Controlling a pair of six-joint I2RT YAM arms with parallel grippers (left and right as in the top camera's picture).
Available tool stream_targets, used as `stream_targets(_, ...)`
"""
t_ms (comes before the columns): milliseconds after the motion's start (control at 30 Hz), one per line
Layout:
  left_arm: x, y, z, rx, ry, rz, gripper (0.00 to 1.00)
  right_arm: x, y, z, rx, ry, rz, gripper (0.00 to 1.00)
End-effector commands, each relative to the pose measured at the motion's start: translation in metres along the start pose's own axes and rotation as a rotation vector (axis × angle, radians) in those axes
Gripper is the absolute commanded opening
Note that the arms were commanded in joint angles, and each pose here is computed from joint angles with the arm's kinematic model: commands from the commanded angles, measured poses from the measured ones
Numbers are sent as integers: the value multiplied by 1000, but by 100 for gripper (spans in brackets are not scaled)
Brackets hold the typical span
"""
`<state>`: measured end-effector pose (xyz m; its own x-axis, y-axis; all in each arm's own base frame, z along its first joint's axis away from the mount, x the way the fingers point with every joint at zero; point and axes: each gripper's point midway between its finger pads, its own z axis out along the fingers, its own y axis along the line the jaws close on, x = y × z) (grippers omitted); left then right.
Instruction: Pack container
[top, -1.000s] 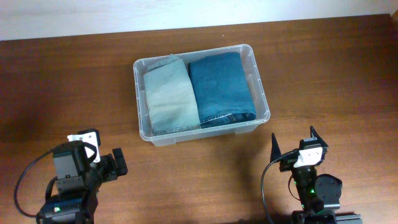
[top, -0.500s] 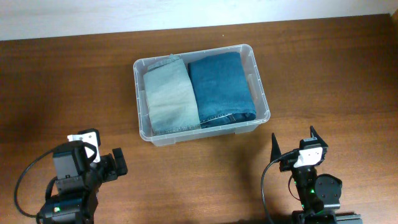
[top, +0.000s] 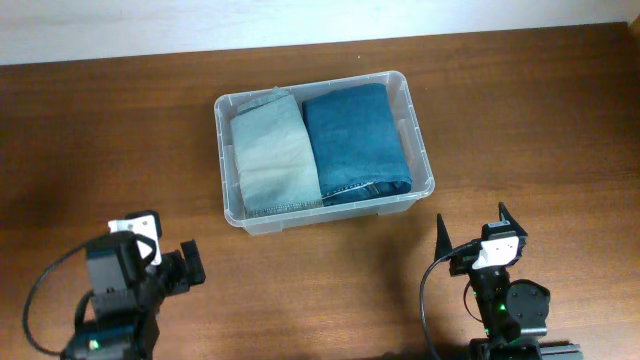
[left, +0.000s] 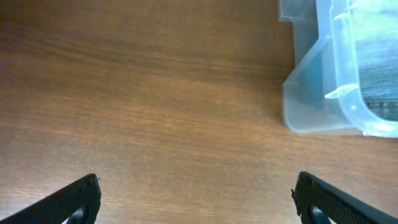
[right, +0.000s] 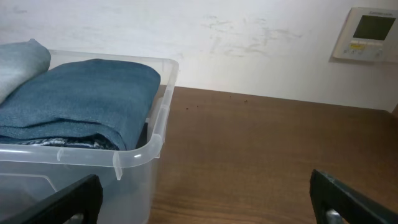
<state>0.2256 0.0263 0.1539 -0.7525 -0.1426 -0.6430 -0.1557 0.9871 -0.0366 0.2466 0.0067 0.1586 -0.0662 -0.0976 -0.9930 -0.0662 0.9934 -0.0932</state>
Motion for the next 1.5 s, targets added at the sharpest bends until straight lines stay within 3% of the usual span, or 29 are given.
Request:
stream_targets(0,6,3,3,-12,-106,-1,100,1,3,0,-14,-2,4,99)
stream_targets(200,-10,-20,9,139,-510,32,99,1,3,0,-14,-2,4,98)
stream_targets(533,-34,-26,-2,170,-870,89,99,1,3,0,-14,-2,4,99)
stream_targets(700,-32,-26,-5,134,-880,156,99,1,3,0,-14,-2,4,98)
stream_targets(900,-16,-27,6,139,-806,156,99,1,3,0,-14,-2,4,98)
stream_targets(1467,-15,-33,6,165,-807,168,99,1,3,0,-14,-2,4,98)
